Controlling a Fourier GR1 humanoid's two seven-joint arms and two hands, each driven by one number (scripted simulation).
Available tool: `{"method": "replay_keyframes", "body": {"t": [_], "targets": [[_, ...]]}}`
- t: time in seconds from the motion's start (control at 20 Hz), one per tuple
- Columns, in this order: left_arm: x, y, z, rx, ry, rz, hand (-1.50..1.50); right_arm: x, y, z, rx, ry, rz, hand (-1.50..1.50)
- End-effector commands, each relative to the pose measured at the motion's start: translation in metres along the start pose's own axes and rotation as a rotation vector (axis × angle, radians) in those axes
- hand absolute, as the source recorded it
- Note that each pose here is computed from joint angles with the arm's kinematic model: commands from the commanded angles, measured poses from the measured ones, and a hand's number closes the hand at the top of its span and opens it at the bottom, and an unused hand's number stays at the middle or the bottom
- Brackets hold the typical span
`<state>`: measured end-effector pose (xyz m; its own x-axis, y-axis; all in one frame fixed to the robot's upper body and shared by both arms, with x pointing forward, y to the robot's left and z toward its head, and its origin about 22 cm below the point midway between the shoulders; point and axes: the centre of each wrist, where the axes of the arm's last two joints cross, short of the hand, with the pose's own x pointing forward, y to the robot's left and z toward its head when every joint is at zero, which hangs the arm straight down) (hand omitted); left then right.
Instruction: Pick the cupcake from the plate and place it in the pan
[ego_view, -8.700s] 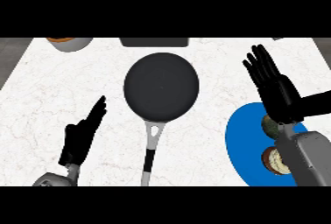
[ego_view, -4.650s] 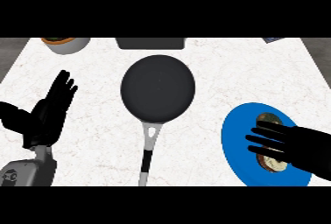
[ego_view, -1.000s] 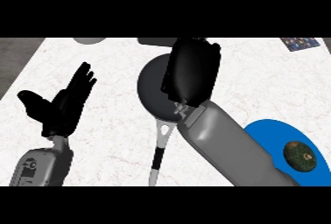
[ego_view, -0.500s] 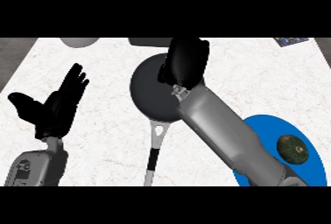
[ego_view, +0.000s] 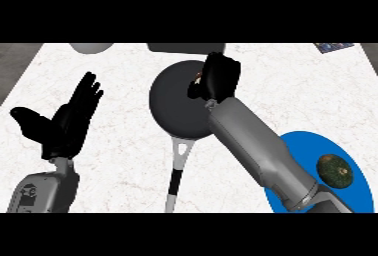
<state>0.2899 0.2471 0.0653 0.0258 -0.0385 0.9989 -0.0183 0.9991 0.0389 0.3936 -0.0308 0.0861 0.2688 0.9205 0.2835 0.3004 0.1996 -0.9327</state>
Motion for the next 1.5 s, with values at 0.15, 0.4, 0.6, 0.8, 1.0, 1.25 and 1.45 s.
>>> {"method": "replay_keyframes", "body": {"t": [0.15,0.4,0.6,0.8,1.0,1.25,1.45], "targets": [[0.0,0.004,0.003,0.001,0.008,0.002,0.0,-0.033,0.027,-0.013,0.112,0.268,-0.158,-1.5],[0.015,0.011,-0.009,-0.015,-0.01,-0.001,0.0,-0.044,0.044,-0.005,0.13,0.229,-0.241,-1.5],[0.001,-0.001,0.002,0.018,0.001,0.003,0.0,-0.033,0.03,-0.007,0.016,0.161,-0.403,-1.5],[0.015,0.024,0.003,0.043,0.011,0.006,0.0,-0.053,0.037,0.013,-0.05,0.184,-0.603,-1.5],[-0.007,0.023,0.012,0.092,0.03,0.013,0.0,-0.058,0.016,0.018,-0.082,0.216,-0.799,-1.5],[-0.001,0.034,0.006,0.106,0.035,0.011,0.0,-0.092,0.016,0.075,-0.055,0.159,-0.937,-1.5],[0.009,0.04,0.006,0.097,0.041,0.012,0.0,-0.126,-0.005,0.104,-0.015,0.097,-1.039,-1.5]]}}
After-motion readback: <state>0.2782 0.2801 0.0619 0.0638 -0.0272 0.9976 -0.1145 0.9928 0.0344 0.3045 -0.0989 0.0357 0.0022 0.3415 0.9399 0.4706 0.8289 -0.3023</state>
